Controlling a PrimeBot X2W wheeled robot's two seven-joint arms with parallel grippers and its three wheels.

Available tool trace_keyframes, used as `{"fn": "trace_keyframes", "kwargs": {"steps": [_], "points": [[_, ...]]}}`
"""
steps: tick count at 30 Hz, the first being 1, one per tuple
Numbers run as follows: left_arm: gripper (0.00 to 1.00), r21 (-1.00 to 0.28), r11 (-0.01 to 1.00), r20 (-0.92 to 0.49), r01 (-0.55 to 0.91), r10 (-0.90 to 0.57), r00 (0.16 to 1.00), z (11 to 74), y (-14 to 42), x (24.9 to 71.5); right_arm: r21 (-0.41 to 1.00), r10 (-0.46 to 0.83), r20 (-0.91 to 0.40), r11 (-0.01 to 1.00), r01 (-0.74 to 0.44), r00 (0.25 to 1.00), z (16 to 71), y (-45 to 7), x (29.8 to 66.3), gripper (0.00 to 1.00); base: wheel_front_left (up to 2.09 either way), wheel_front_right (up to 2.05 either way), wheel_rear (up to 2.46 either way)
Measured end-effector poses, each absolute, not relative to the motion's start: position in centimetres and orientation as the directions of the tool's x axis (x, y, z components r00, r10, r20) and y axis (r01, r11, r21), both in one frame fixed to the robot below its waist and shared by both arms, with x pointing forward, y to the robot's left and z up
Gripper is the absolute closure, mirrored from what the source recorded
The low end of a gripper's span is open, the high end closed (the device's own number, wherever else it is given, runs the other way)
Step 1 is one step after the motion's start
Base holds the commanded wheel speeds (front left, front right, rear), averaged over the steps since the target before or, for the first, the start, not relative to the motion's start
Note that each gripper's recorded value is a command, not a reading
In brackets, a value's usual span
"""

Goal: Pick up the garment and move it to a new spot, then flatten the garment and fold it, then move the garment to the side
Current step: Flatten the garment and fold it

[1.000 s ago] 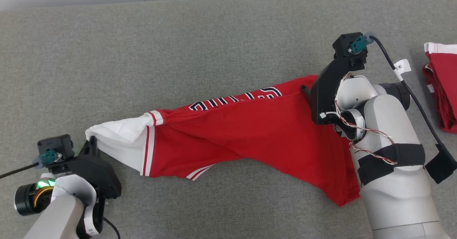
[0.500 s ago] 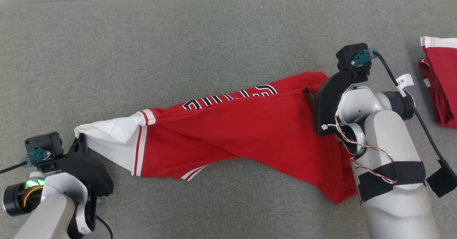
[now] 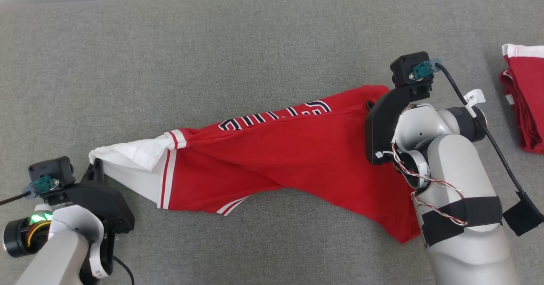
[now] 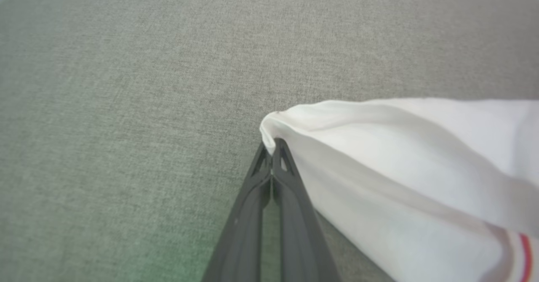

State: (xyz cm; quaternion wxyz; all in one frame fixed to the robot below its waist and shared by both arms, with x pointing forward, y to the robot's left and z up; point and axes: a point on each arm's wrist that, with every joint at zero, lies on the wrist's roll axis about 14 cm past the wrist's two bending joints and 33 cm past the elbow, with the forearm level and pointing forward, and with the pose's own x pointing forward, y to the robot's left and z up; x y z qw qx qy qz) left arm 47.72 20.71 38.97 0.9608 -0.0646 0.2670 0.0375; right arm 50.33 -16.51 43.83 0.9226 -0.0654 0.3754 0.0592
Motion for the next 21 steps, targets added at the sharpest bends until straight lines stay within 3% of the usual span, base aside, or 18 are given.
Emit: {"fn": "trace_keyframes", "kwargs": {"steps": [6, 9, 15, 21], "points": [[1.00, -0.127, 0.985, -0.405, -0.116, 0.055, 0.913, 41.8, 21.3, 48.8, -0.069, 0.067, -0.626, 0.988, -0.141, 0.777, 46.3, -16.7, 50.9, 1.00, 0.00, 0.00, 0.00], [1.00, -0.206, 0.972, -0.306, -0.115, 0.048, 0.951, 44.6, 21.3, 49.8, -0.046, 0.074, -0.573, 0.991, -0.122, 0.816, 48.1, -17.0, 51.2, 1.00, 0.00, 0.00, 0.00], [1.00, -0.341, 0.939, -0.072, -0.038, 0.014, 0.997, 52.2, 20.9, 52.1, -0.040, 0.081, -0.423, 0.993, -0.108, 0.902, 53.5, -18.1, 52.2, 1.00, 0.00, 0.00, 0.00], [1.00, -0.391, 0.916, 0.129, 0.089, -0.041, 0.991, 60.2, 19.9, 53.3, -0.055, 0.099, -0.254, 0.992, -0.116, 0.962, 59.9, -19.2, 52.3, 1.00, 0.00, 0.00, 0.00]]}}
